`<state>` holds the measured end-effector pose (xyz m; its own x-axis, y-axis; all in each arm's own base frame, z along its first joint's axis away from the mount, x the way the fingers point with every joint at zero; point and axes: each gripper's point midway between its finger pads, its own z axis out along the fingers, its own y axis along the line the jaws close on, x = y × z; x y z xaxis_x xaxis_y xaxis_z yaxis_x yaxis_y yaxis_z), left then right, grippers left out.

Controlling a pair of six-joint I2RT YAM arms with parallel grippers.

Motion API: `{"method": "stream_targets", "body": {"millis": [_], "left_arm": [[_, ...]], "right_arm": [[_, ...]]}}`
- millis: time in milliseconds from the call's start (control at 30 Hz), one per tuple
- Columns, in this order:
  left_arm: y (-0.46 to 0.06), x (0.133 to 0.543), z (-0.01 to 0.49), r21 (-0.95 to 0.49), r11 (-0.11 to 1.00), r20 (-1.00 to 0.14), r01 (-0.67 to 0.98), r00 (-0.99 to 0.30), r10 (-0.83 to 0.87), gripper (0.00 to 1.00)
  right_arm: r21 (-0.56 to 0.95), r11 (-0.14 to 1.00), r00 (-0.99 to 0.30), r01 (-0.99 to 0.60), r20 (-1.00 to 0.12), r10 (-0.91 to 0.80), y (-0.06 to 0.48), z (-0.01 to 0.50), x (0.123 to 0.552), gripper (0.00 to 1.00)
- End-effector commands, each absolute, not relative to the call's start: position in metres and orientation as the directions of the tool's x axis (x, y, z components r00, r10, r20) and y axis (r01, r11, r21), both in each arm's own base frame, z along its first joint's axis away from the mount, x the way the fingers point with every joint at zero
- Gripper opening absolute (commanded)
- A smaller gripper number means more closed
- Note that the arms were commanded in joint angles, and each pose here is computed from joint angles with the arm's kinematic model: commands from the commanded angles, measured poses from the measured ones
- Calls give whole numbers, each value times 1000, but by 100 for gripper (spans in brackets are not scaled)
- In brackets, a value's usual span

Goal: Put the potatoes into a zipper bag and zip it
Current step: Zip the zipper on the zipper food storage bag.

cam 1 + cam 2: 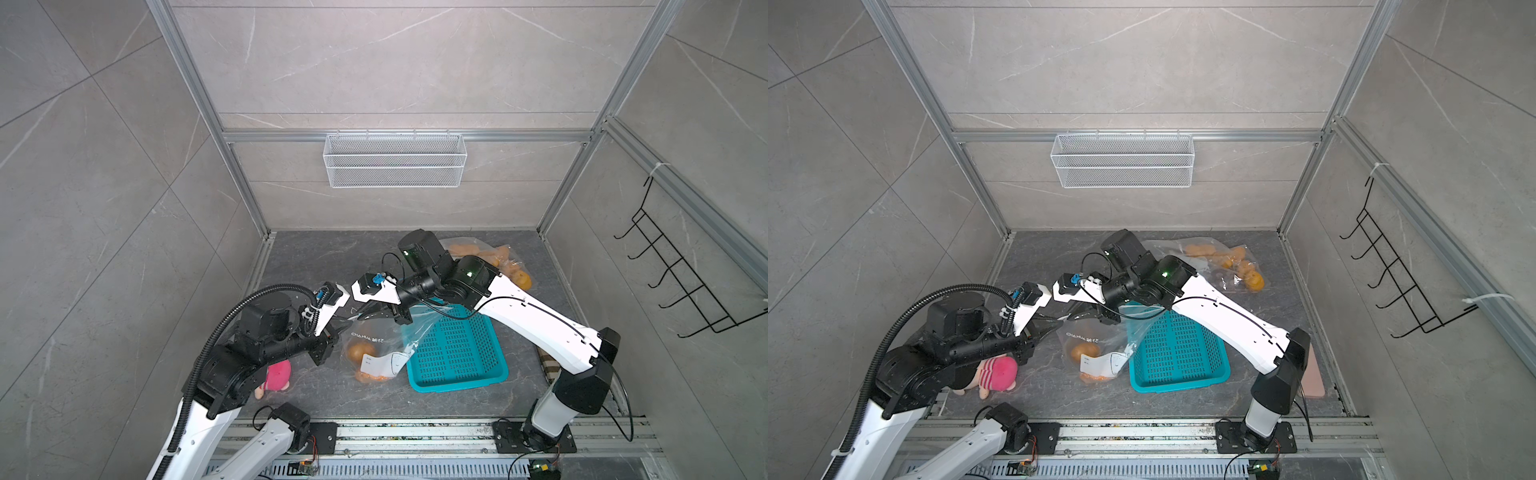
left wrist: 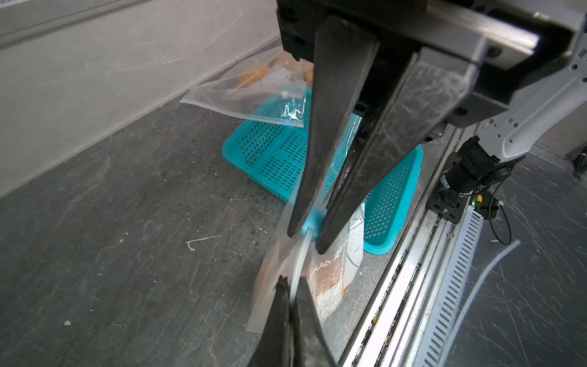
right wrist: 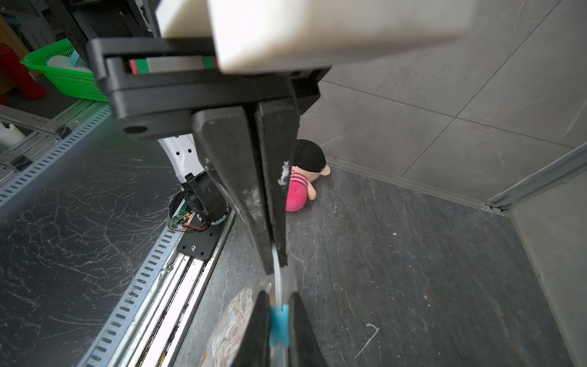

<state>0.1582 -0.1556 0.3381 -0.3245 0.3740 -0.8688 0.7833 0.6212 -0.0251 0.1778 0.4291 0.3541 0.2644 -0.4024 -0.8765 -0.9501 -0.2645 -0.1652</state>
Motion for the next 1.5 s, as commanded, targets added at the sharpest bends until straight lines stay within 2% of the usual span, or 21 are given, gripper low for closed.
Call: {"method": "stream_targets", "body": {"millis": [0,200,400,933,1467], "left_arm": [[-135,161,361,33,709,-895,705,-294,334,0],[-119,150,389,70,741,-925,668,-235,299,0],[-103,145,403,65,792,-939,607,-232,255,0],[-81,145,403,50,863,-943,502,-262,207,0],[-77,145,394,54,872,-930,487,-293,222,0]], "right_arm": [[-190,-271,283,-944,-887,-364,431,375,176,5],[-206,-281,294,-937,-901,-319,437,398,175,4],[-220,-284,307,-933,-898,-315,436,404,175,4],[-212,-262,311,-942,-846,-433,409,366,172,4],[-165,-201,247,-966,-819,-517,373,335,170,4]]}}
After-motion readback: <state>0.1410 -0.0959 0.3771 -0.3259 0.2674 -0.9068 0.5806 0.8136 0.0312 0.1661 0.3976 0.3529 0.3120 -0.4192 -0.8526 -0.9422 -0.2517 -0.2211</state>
